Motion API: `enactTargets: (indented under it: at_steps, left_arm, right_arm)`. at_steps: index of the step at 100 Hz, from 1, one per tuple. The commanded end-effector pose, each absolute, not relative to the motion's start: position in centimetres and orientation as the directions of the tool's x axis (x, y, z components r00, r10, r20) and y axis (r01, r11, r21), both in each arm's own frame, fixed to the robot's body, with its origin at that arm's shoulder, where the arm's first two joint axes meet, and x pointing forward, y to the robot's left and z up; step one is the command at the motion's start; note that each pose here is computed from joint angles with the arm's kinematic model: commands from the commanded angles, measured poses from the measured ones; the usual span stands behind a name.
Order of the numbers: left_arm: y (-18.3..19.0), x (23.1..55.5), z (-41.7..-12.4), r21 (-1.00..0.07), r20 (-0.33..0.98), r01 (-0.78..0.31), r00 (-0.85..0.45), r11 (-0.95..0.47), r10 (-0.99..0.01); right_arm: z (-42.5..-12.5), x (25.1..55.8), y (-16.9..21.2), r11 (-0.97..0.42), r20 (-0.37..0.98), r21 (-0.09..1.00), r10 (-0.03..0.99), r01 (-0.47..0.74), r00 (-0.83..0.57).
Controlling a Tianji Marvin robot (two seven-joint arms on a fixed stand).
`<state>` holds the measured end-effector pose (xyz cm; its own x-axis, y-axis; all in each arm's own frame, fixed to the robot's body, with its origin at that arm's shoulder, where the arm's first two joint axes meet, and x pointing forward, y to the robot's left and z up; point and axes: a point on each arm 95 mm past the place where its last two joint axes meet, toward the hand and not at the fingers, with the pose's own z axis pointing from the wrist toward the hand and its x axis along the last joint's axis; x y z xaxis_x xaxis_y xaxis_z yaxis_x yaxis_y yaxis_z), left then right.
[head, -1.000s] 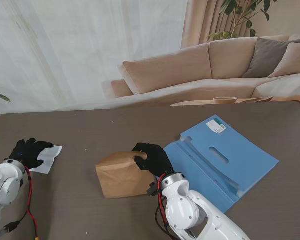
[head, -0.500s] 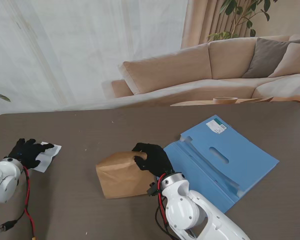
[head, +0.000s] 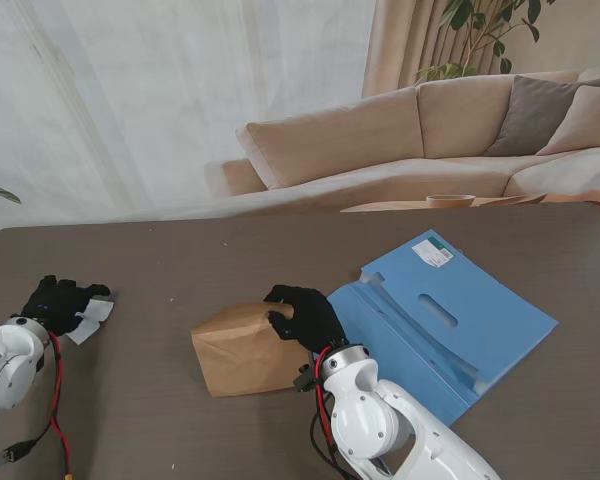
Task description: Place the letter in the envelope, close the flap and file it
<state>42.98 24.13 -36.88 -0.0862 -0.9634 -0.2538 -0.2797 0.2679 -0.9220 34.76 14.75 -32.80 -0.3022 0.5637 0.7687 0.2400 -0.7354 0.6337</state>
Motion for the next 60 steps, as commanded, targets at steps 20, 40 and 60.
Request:
enactTargets:
  at_steps: [20,40,60]
  left_arm:
    - [23.4,42.4,-36.5,-0.938,-0.221,-0.251,-0.100,0.239,-0.970]
    - [23.2,42.4,-35.6,-0.946,-0.209,-0.233,-0.099,0.227,-0.973]
    - [23.0,42.3,-35.2,-0.954,-0.183,-0.225,-0.097,0.201,-0.978]
  right_arm:
    - [-32.8,34.5,15.2,-0.735,0.774,0.628,0.556,0.257,-0.302]
    - [-32.8,34.5,15.2,-0.736,0.775,0.626,0.555,0.255,-0.303]
    - [-32.9,34.4,15.1,-0.738,0.777,0.625,0.554,0.255,-0.298]
